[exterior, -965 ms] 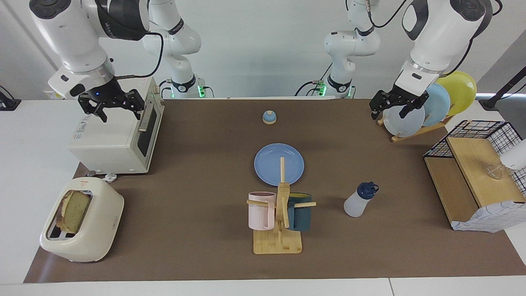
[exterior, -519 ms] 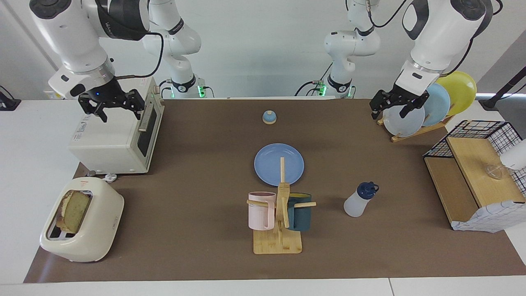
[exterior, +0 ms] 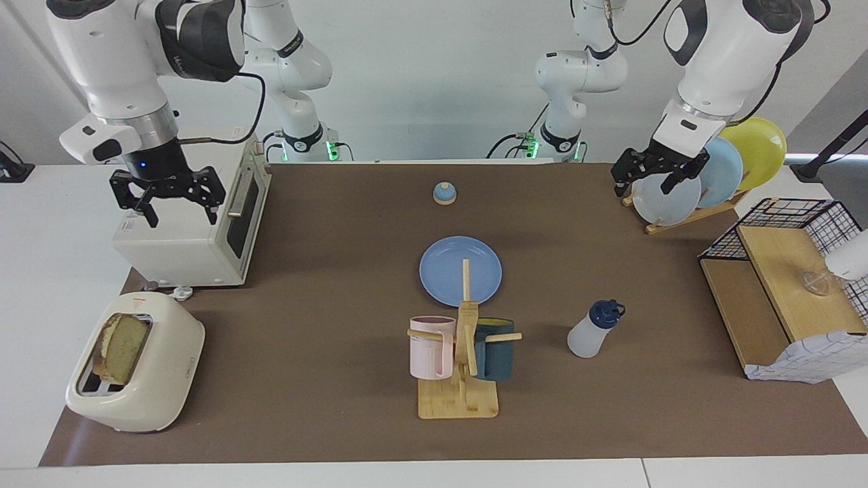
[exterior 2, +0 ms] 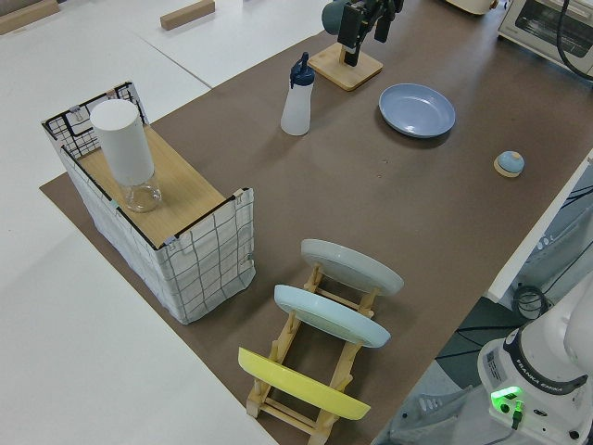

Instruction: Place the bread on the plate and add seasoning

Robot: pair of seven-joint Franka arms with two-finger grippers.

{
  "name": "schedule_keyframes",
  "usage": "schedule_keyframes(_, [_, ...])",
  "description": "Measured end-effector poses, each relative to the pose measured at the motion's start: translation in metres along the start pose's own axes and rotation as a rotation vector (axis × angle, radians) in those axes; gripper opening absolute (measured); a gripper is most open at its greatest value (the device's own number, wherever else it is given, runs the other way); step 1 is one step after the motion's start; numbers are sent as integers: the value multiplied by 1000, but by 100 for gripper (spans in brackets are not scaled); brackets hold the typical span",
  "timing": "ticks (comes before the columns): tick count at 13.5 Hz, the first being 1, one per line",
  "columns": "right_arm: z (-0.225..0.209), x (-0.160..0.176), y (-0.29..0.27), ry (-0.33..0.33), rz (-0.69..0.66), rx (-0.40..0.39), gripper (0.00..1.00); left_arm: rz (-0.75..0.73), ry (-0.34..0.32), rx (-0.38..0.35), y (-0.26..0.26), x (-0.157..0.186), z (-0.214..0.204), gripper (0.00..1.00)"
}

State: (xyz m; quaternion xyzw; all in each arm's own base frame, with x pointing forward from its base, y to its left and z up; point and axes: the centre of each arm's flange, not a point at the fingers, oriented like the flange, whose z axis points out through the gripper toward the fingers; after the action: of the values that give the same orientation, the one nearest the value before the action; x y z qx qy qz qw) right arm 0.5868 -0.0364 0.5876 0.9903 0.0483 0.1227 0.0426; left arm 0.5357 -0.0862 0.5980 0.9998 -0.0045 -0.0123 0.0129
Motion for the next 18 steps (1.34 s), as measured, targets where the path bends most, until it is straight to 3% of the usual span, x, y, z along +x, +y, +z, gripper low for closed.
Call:
schedule_keyframes(3, [32, 11, 11, 88, 44, -18, 100, 7, 3, 0, 3, -1, 2, 100])
schedule_keyframes(5, [57, 19, 37, 132, 70, -50, 100, 9, 41, -4, 5, 0, 11, 100])
schedule_keyframes(8, [83, 31, 58, 181, 39, -130, 100, 11, 140, -16, 5, -2, 35, 100])
schedule_keyframes(14, [115, 44, 74, 238, 35, -159, 100, 83, 336, -47, 35, -40, 111, 100])
schedule_keyframes(15, [119, 45, 77, 242, 39, -162, 98, 91, 364, -52, 37, -45, 123, 100])
schedule_keyframes(17, [126, 45, 79, 240, 40, -162, 84, 103, 431, -65, 41, -54, 146, 100])
schedule_keyframes(18, [129, 45, 81, 236, 43, -162, 83, 109, 468, -71, 42, -59, 159, 100])
